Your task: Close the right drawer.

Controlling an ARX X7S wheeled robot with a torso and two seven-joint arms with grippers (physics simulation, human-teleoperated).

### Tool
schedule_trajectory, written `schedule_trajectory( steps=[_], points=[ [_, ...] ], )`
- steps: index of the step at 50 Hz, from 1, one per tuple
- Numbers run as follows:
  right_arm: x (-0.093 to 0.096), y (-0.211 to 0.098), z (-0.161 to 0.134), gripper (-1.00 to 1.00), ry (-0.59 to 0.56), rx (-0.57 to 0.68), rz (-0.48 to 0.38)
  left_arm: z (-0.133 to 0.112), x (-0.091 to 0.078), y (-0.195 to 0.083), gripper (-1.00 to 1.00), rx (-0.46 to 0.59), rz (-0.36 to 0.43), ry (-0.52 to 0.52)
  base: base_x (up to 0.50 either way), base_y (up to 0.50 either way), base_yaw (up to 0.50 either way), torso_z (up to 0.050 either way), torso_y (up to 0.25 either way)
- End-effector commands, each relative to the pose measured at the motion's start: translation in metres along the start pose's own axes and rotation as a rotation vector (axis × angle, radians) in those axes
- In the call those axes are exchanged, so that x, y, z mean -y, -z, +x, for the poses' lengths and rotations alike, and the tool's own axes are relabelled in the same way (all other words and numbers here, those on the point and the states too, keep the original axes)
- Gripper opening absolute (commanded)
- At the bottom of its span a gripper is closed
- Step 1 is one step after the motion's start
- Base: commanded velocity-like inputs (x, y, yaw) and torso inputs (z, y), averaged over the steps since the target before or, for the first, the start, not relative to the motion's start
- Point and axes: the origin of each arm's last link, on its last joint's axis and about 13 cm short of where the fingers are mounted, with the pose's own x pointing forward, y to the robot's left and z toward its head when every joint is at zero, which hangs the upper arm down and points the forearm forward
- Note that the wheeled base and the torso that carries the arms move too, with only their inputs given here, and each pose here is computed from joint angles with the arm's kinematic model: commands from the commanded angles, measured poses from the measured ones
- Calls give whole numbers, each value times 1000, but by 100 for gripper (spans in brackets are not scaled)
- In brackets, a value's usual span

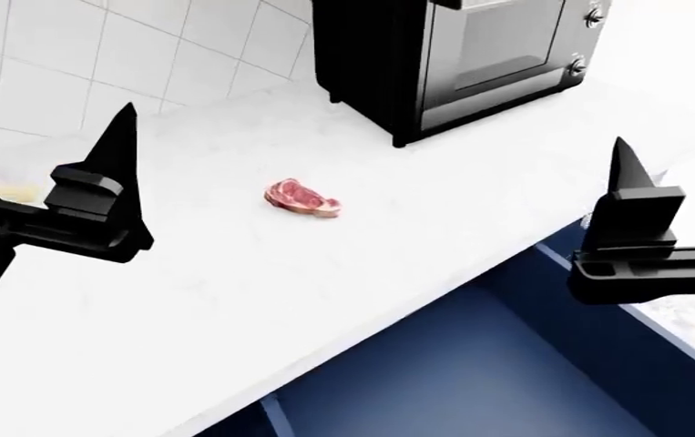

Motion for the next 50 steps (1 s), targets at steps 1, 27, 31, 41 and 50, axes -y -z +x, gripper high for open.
schedule_trajectory(
  steps=[1,27,31,41,50],
  points=[
    [2,-2,0,100,18,3,-5,0,0,-1,100,-1,1,-3,559,107,0,0,10],
    [2,-1,0,100,2,28,-41,-1,1,0,100,5,3,2,102,51,0,0,1],
    [1,-1,0,100,-6,26,-51,-1,0,0,100,6,2,2,0,0,0,0,0],
    [1,-1,0,100,-6,29,-41,-1,1,0,100,8,3,3,0,0,0,0,0],
    [0,-2,0,100,-16,45,-41,0,0,0,100,6,3,2,0,0,0,0,0]
  ],
)
